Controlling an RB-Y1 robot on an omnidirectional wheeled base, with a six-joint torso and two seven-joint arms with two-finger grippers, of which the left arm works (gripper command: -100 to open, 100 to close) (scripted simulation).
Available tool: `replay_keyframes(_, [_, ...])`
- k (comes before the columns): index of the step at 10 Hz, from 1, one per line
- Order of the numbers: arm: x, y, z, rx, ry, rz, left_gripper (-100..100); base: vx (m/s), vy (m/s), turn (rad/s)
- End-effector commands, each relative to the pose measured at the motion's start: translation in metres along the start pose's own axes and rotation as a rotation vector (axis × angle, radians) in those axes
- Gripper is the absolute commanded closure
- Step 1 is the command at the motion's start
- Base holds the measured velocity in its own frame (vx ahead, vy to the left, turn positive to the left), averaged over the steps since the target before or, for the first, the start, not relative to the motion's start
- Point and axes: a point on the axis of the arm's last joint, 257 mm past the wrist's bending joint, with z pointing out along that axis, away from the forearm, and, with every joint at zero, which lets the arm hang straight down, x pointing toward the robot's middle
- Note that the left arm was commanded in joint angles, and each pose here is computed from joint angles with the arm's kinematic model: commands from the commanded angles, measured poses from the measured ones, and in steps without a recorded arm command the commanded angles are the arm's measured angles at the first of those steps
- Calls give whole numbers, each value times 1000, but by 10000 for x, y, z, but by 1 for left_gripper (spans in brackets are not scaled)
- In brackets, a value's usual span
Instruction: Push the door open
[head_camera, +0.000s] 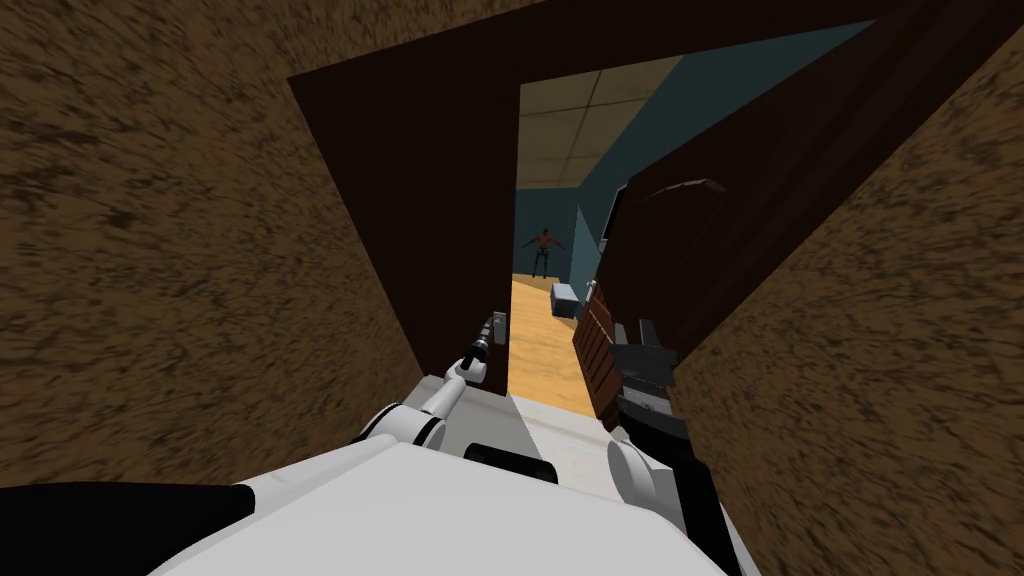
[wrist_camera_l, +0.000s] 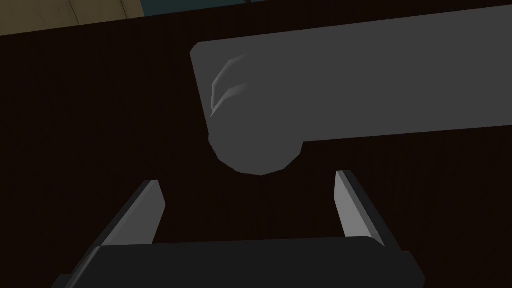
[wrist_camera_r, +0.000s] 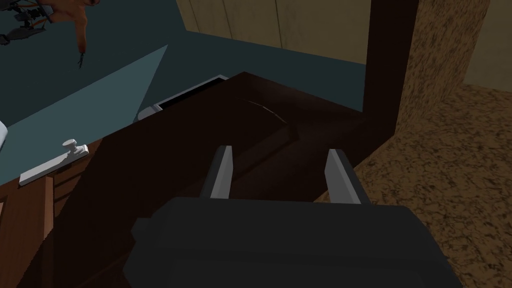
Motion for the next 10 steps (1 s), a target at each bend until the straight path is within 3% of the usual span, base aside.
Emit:
replay_keyframes(1, [72, 13, -12, -2, 3, -13, -100, 195, -47, -14])
replay_keyframes(2, [168, 23, -25, -4, 8, -30, -100, 173, -33, -17])
replay_keyframes(3, [109, 14, -3, -3, 6, -20, -100, 78, -14, -3])
replay_keyframes(4, [109, 14, -3, -3, 6, -20, 100, -8, 0, 6])
replay_keyframes(9, [109, 14, -3, -3, 6, -20, 100, -11, 2, -4])
replay_keyframes(10, [-41, 8, 11, -3, -13, -10, 100, 94, -45, 16])
